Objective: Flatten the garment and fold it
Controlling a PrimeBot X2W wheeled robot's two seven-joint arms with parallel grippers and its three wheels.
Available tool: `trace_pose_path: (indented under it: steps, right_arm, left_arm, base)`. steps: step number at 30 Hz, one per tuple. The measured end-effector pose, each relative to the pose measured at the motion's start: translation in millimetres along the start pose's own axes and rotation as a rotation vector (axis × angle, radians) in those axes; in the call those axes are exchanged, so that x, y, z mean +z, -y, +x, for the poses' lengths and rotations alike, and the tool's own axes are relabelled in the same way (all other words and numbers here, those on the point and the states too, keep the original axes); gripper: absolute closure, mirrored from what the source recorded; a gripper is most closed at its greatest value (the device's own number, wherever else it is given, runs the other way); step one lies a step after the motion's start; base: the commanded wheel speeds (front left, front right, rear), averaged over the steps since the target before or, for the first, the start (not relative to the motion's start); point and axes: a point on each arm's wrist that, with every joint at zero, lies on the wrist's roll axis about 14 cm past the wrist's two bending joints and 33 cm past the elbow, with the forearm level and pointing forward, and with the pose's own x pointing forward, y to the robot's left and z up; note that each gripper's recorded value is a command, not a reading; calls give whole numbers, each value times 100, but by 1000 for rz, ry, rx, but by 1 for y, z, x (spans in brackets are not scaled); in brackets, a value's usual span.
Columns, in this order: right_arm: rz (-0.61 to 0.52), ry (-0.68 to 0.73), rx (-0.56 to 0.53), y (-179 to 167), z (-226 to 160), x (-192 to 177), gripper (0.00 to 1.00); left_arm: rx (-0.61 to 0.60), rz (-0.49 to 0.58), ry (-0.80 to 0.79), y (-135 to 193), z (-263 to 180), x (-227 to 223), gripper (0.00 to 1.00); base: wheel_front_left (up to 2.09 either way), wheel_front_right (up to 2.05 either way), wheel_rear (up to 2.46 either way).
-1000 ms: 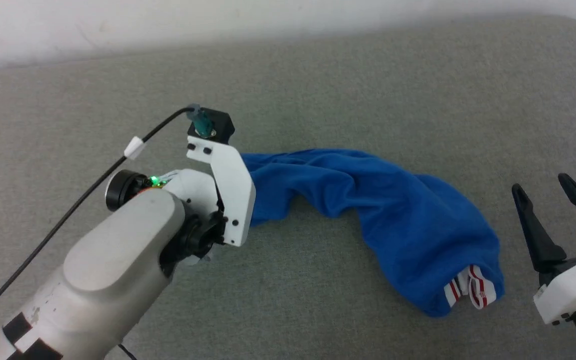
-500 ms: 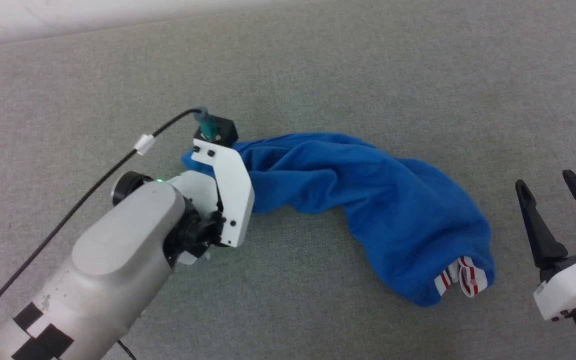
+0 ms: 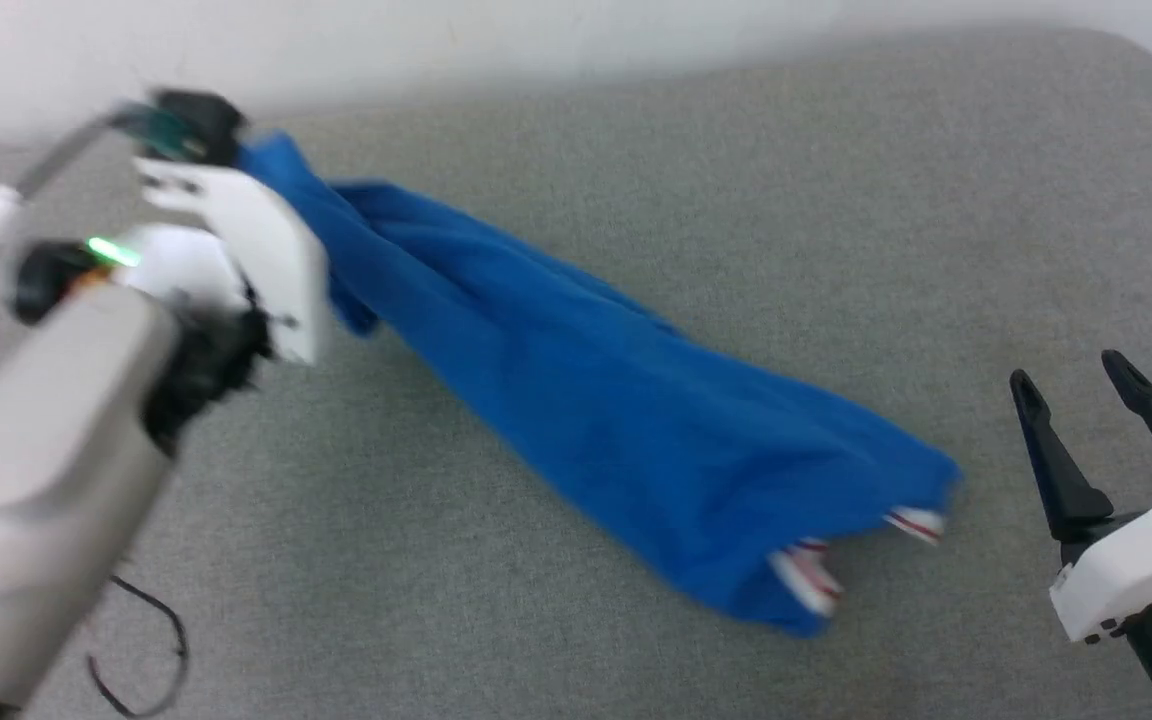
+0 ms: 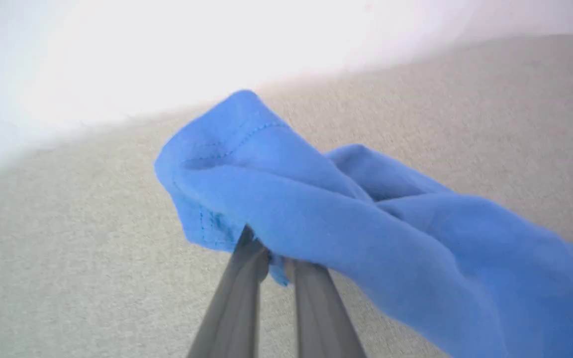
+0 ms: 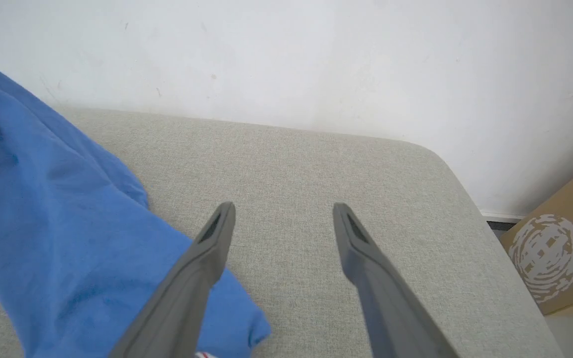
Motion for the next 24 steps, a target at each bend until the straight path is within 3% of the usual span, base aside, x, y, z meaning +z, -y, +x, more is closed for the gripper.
trace_pose_path:
  steps: [5, 6, 7, 13, 24]
  right_arm:
    - [10, 7, 6, -4, -2, 2, 0]
    - [12, 3, 8, -5, -1, 0, 0]
    - [14, -4, 10, -5, 0, -1, 0]
    - [18, -19, 22, -10, 4, -6, 0]
    - [19, 2, 60, -22, 1, 5, 0]
  left_arm:
    - [171, -18, 177, -51, -16, 41, 100]
    - [200, -22, 191, -59, -17, 42, 55]
    - [225, -16, 196, -66, -16, 41, 0]
    - [258, -7, 167, -69, -11, 16, 0]
    - [282, 43, 587, -56, -77, 65, 0]
  base:
    - [0, 0, 0]
    - [0, 0, 0]
    - [0, 0, 0]
    - [0, 0, 0]
    - [0, 0, 0]
